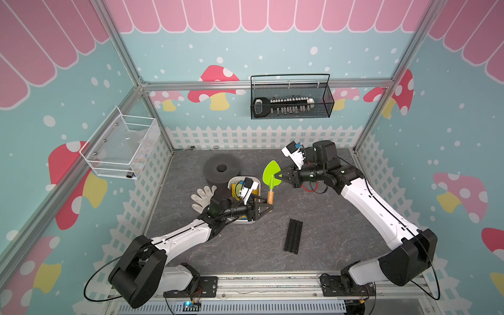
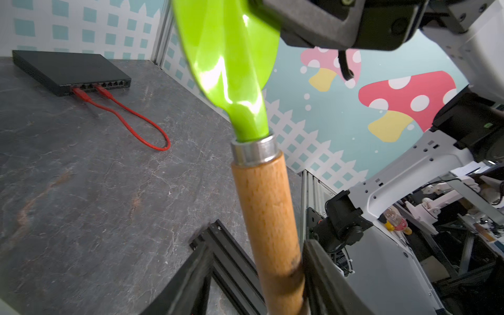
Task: Take the shovel out of the storage box
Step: Place the shovel at the center of the board.
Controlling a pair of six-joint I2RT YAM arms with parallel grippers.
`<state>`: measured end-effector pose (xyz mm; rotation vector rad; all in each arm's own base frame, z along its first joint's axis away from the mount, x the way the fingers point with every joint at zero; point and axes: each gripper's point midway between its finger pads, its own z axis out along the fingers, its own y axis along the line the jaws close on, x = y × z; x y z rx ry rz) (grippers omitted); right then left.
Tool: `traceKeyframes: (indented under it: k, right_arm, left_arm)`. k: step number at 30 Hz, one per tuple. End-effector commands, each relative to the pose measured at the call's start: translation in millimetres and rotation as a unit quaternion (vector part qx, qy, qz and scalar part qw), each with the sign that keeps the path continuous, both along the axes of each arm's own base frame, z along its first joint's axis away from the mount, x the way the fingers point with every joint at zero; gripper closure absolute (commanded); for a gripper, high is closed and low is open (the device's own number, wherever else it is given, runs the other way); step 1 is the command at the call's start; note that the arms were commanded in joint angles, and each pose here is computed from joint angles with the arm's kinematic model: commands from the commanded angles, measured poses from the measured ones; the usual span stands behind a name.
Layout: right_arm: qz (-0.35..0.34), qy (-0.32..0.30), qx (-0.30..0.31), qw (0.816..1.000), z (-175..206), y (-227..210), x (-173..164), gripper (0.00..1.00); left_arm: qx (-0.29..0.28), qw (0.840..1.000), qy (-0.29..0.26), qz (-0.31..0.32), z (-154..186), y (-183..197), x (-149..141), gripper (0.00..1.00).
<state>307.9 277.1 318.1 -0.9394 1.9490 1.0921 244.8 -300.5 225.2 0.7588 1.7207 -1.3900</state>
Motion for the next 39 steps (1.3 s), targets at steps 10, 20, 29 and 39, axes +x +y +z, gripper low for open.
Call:
traceKeyframes:
  k: [10,20,29,39]
  right_arm:
    - [0.07,-0.024,0.046,0.996,25.7,1.3,-6.1,1.0]
    - [0.007,-0.005,0.011,1.0,6.9,-8.3,9.9,0.41]
    - [-0.194,0.039,-0.067,0.978,-30.3,-51.1,28.6,0.32]
    - [-0.256,0.039,-0.106,0.96,-51.9,-44.0,-14.8,0.37]
  left_arm:
    - [-0.021,0.999,0.007,-0.037,2.1,-6.1,-8.6,0.74]
    - [-0.012,1.0,0.01,-0.007,-1.8,-4.7,-0.3,0.94]
    - [0.01,0.995,-0.005,0.098,-12.6,13.0,22.4,0.99]
    - [0.024,0.987,-0.009,0.159,-17.5,27.9,32.8,1.0]
